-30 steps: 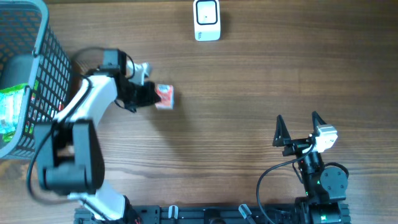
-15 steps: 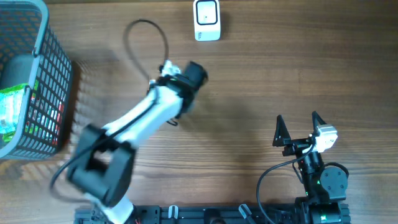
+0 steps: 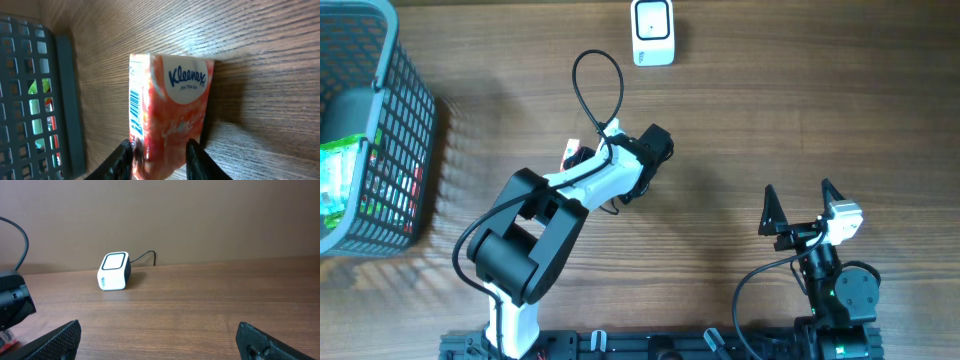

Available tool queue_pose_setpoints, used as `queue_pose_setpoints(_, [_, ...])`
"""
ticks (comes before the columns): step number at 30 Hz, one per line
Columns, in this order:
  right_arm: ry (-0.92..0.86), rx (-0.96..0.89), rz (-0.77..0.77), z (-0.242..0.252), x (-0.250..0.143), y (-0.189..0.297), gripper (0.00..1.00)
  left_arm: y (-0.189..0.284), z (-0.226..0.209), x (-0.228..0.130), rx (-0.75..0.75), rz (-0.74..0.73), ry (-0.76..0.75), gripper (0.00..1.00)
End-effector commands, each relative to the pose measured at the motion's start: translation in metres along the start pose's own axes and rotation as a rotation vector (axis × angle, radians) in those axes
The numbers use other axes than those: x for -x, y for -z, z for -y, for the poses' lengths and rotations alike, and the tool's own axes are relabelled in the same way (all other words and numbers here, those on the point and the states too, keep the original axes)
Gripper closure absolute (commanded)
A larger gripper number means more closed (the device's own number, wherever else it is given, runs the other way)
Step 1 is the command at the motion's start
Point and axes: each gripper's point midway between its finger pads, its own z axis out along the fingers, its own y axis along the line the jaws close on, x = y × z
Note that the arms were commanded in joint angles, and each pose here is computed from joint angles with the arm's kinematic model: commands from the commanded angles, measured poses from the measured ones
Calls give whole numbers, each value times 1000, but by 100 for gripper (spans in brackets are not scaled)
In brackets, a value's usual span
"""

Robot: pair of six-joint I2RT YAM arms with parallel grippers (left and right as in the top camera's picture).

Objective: Scan the item barcode
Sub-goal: 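Set the tissue pack upright on the table and open the left gripper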

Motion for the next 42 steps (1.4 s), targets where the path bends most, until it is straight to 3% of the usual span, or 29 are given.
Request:
queue_pose_setpoints(1, [0,-14,9,3,2,0,0,-1,3,-2,-5,-4,8,61])
queue_pose_setpoints(5, [0,-14,7,3,1,0,0,1,2,0,-9,1,16,55])
queue_pose_setpoints(7, [0,-14,7,3,1,0,0,6,4,5,-49,4,36,48])
queue_pose_setpoints(10, [0,-14,7,3,1,0,1,22,5,22,-160,20,107,27])
queue_pose_setpoints(15, [0,-14,7,3,1,0,0,48,-16,53,-401,21,281,2])
queue_pose_setpoints(20, [0,-14,7,3,1,0,0,26,-26,43,-704,-146,400,0])
queue_pose_setpoints(23, [-1,-14,7,3,1,0,0,16,-17,29,-954,-199,330,6])
queue_pose_setpoints(25, [0,-14,7,3,1,0,0,11,-15,23,-1041,-209,308,13])
queue_pose_setpoints(39, [0,-14,7,3,1,0,0,-26,9,6,-945,-175,307,27])
queue_pose_setpoints(40, [0,-14,7,3,1,0,0,-28,13,4,-945,-170,309,30])
queue_pose_setpoints(42, [0,-14,7,3,1,0,0,-31,17,-1,-945,-173,307,51])
